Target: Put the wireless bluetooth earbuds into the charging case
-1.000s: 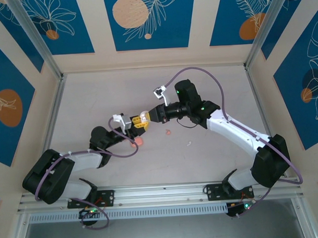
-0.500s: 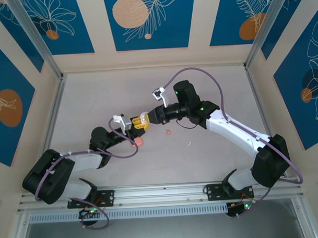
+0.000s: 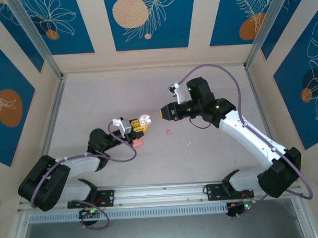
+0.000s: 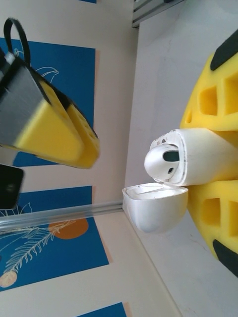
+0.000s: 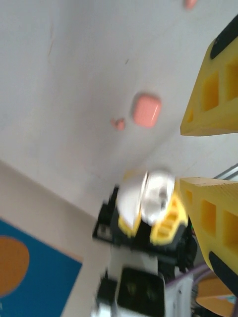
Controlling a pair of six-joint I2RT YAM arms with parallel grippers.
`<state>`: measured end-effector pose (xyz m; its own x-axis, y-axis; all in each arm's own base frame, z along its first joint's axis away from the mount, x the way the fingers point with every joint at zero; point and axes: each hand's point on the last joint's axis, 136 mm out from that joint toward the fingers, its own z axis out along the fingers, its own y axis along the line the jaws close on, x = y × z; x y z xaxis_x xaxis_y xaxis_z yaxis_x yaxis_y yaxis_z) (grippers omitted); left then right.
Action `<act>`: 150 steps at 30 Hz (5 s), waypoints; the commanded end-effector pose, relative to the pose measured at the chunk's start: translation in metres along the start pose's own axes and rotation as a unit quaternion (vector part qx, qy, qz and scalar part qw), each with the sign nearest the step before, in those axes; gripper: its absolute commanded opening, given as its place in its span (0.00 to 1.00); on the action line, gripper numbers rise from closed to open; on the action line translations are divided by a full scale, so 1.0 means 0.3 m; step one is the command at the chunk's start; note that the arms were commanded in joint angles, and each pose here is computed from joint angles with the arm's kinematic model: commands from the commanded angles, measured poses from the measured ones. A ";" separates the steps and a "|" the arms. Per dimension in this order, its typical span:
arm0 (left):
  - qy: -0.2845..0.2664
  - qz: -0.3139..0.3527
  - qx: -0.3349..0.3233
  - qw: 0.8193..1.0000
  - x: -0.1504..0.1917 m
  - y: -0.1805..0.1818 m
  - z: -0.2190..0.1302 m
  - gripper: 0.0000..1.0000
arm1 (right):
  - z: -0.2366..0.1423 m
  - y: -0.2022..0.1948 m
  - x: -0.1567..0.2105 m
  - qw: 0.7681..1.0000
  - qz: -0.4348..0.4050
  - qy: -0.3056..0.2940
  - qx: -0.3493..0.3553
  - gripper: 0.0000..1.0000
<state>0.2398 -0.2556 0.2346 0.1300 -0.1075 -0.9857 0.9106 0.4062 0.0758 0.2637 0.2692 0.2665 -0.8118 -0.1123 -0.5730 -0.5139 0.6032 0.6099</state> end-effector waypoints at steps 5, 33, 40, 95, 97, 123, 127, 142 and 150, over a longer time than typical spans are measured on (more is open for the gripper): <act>0.042 0.036 0.029 0.998 0.030 -0.053 -0.022 0.07 | -0.031 -0.302 0.244 0.962 0.175 0.137 0.159 0.32; 0.070 0.042 0.000 0.997 0.066 -0.043 -0.058 0.07 | 0.109 -0.668 0.563 0.862 0.307 0.298 0.273 0.42; 0.075 0.040 -0.002 0.996 0.073 -0.041 -0.060 0.07 | 0.168 -0.668 0.521 0.879 0.296 0.285 0.243 0.41; 0.072 0.025 0.032 0.997 0.049 -0.084 -0.050 0.08 | 0.196 -0.693 0.549 0.871 0.136 0.348 0.318 0.37; 0.070 0.026 0.030 0.997 0.046 -0.087 -0.053 0.08 | 0.198 -0.697 0.560 0.867 0.133 0.355 0.323 0.35; 0.087 0.021 0.029 0.996 0.084 -0.086 -0.051 0.08 | 0.227 -0.675 0.523 0.879 0.106 0.327 0.330 0.21; 0.088 0.017 0.030 0.995 0.095 -0.085 -0.047 0.08 | 0.222 -0.669 0.502 0.885 0.102 0.310 0.332 0.21; 0.096 0.013 0.025 0.995 0.159 -0.079 -0.020 0.08 | 0.191 -0.570 0.356 0.947 0.063 0.136 0.286 0.19; 0.094 0.019 0.025 0.995 0.212 -0.075 0.027 0.08 | 0.149 -0.485 0.267 0.970 0.027 0.039 0.238 0.20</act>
<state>0.2275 -0.2705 0.1553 0.0138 0.1267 -0.9918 0.9302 0.3623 0.0593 0.2782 0.1944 0.0836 -0.9083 -0.1498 -0.3906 -0.2579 0.9357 0.2407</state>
